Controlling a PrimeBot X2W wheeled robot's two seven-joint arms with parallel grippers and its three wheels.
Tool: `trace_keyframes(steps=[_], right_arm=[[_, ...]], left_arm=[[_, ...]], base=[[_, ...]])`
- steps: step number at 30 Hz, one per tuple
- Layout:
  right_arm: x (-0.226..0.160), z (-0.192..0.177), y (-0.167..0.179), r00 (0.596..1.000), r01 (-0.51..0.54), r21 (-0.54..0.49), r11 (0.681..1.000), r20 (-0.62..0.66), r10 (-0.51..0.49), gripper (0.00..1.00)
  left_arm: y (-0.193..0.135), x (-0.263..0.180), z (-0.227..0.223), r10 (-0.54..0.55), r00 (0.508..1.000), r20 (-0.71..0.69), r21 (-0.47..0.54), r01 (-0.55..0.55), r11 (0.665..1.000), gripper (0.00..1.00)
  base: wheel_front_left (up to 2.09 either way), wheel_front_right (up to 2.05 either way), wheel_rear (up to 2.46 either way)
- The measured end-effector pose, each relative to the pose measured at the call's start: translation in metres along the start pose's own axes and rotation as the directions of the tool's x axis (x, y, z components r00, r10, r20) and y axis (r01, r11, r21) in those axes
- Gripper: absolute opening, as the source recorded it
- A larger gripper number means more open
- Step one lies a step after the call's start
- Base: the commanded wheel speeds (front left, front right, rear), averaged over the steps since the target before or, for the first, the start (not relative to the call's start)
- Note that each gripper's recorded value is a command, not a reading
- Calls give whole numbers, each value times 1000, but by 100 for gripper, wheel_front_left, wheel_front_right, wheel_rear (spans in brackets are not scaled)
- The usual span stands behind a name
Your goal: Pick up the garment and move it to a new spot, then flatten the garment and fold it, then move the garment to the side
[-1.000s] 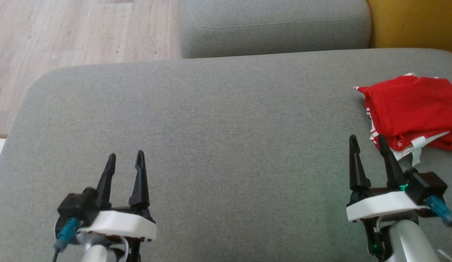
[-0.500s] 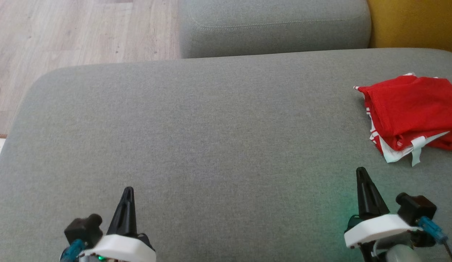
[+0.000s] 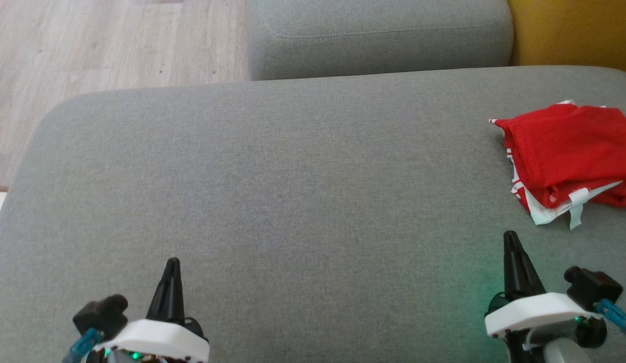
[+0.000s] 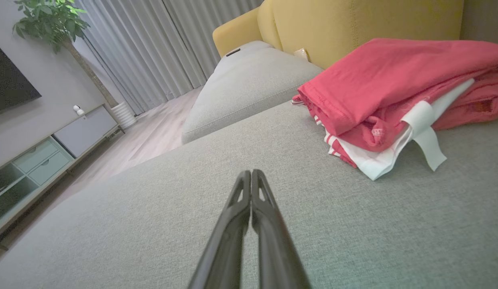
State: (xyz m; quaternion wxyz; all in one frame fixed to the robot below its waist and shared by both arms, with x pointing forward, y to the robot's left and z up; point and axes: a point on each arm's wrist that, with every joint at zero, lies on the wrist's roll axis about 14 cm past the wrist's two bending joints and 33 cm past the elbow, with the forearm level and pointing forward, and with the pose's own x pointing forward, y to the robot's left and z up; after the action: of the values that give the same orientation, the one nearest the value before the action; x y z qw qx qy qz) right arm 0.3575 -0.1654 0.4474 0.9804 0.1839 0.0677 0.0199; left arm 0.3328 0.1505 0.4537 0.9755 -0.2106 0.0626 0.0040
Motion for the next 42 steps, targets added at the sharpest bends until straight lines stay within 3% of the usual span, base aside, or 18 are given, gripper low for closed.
trace_keyframes(steps=[21,42], right_arm=[[2,6,-11,999,52,229,972,-1,-53,0],[4,13,-19,996,77,451,889,-3,-85,0]], left_arm=[[9,6,1,30,999,-31,-221,-37,975,0],[15,13,4,37,998,-55,-432,-57,900,0]], base=[[0,0,0],[0,0,0]])
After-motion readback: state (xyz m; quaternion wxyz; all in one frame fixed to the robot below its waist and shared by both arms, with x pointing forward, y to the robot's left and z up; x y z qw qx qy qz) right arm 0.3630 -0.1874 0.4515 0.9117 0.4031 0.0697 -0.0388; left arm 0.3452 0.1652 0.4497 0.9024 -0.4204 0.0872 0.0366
